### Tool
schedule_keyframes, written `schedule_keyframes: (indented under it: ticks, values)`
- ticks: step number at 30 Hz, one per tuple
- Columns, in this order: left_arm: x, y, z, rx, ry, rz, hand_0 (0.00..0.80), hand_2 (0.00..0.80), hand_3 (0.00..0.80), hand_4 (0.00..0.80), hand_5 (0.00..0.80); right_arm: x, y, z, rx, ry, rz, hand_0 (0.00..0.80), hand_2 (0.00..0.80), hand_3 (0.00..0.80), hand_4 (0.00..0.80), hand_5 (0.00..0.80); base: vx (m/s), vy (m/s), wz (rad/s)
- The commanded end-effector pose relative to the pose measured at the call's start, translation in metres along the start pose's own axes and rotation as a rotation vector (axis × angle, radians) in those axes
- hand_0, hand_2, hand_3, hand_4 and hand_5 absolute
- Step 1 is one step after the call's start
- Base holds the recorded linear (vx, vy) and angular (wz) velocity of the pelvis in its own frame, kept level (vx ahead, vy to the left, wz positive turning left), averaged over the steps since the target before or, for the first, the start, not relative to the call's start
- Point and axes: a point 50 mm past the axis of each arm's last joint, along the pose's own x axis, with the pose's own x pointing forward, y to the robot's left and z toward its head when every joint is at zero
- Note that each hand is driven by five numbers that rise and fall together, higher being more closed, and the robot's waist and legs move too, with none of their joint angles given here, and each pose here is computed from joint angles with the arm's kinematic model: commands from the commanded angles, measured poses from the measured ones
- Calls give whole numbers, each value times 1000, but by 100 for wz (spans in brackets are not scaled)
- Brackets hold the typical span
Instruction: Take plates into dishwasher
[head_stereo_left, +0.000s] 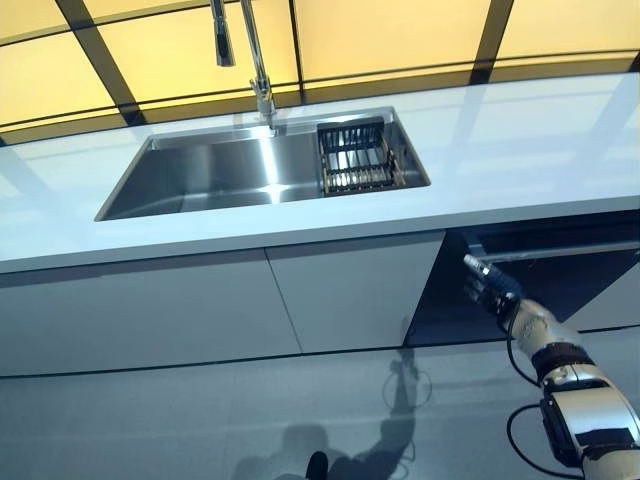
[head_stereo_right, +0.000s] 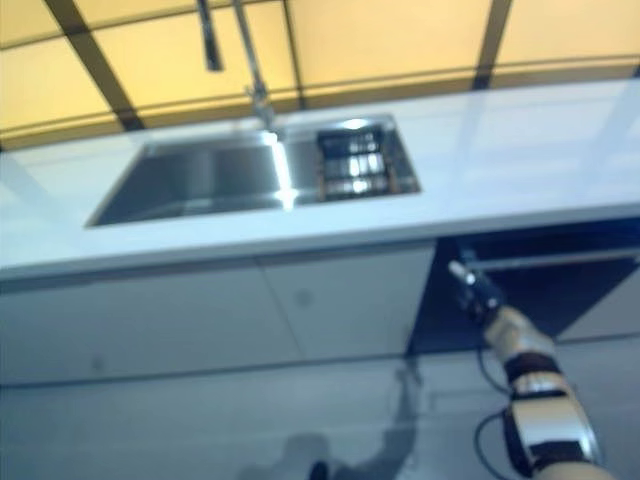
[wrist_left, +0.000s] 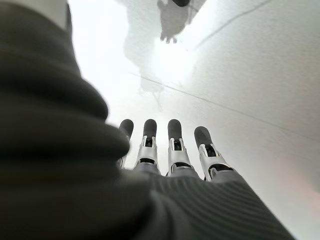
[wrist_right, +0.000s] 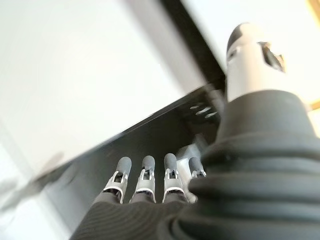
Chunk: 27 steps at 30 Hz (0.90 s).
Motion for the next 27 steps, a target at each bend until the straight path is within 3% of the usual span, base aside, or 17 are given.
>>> schedule_keyframes:
  ticks: [1,7,12,18,27]
  values:
    - [1,7,21,36,-37,55,0,0,0,0,0,1,11,-9,-143,38,48,0,0,0,0,0,-9,34,-3]
    - [1,3,25,42,-45,57,0,0,0,0,0,-11,6,-84,-270,208,81,0,0,0,0,0,-31,37,-8]
    - [0,-8,33,178,-72,45,0,0,0,0,0,-30,-13,-137,-417,340,76,0,0,0,0,0,-60,45,-2]
    - [-1,-30,41,338,-76,-25,0,0,0,0,0,-61,-26,-204,-368,582,72,0,0,0,0,0,-18,39,-10]
    - [-4,-59,28,349,25,-178,0,0,0,0,0,-105,-37,-271,-244,866,-53,0,0,0,0,0,6,41,-9]
